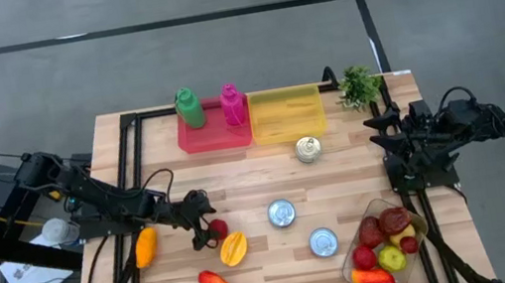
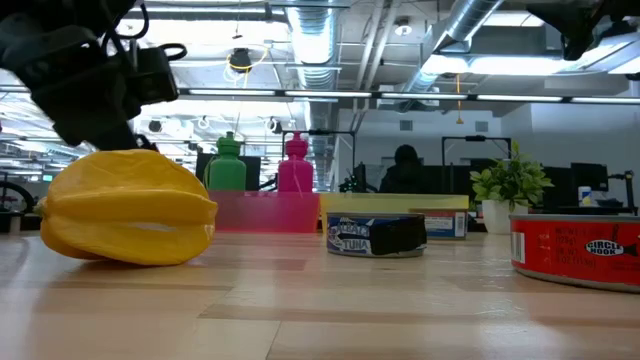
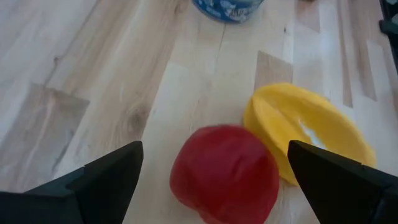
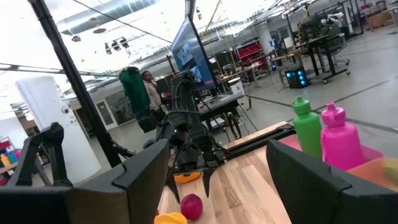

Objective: Pick & Place Food Item
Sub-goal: Put the apple into the transparent bin

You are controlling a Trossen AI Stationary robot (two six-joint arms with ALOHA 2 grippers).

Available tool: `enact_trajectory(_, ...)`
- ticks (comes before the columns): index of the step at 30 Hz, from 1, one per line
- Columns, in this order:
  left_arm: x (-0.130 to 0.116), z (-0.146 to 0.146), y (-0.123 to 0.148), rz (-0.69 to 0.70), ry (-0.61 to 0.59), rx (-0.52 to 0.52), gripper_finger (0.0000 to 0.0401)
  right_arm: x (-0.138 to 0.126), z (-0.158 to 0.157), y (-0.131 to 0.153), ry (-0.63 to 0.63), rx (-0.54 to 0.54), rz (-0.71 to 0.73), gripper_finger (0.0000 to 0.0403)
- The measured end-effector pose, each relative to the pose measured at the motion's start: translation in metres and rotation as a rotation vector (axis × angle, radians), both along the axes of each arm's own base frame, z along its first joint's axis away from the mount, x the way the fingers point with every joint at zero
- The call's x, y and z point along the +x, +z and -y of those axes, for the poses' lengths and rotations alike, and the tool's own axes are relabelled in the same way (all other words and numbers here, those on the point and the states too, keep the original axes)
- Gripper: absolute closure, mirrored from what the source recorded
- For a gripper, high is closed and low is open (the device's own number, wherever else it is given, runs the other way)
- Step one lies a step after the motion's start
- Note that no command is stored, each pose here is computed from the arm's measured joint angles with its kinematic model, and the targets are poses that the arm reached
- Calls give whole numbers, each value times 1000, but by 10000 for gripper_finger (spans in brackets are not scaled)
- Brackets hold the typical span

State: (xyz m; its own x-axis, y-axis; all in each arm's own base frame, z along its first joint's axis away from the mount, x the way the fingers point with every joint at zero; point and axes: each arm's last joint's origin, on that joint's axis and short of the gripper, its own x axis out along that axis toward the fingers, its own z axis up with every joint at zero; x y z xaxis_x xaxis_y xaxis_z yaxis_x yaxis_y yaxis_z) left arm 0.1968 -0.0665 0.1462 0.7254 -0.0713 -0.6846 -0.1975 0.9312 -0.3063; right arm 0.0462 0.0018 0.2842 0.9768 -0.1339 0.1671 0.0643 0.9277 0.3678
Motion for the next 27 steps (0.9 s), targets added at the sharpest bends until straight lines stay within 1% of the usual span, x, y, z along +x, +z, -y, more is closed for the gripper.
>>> enact_trajectory(5, -6, 1, -7, -24, -14, 8, 10, 0, 0, 0, -8, 32, 3, 138)
enact_trajectory(12, -6, 3, -9, -4, -9, 27, 11, 0, 1, 0, -16, 34, 4, 138)
enact_trajectory(15, -5, 3, -15, -39, -13, 38, 11, 0, 1, 0, -34, 37, 3, 138)
enact_trajectory(20, 2, 8, -31, -74, -39, 19, 11, 0, 1, 0, -39, 49, 6, 138)
enact_trajectory(23, 5, 8, -34, -62, -21, 25, 11, 0, 1, 0, -38, 57, 7, 138)
enact_trajectory(27, 6, 7, -31, -34, 8, 44, 12, 0, 1, 0, -37, 60, 7, 138)
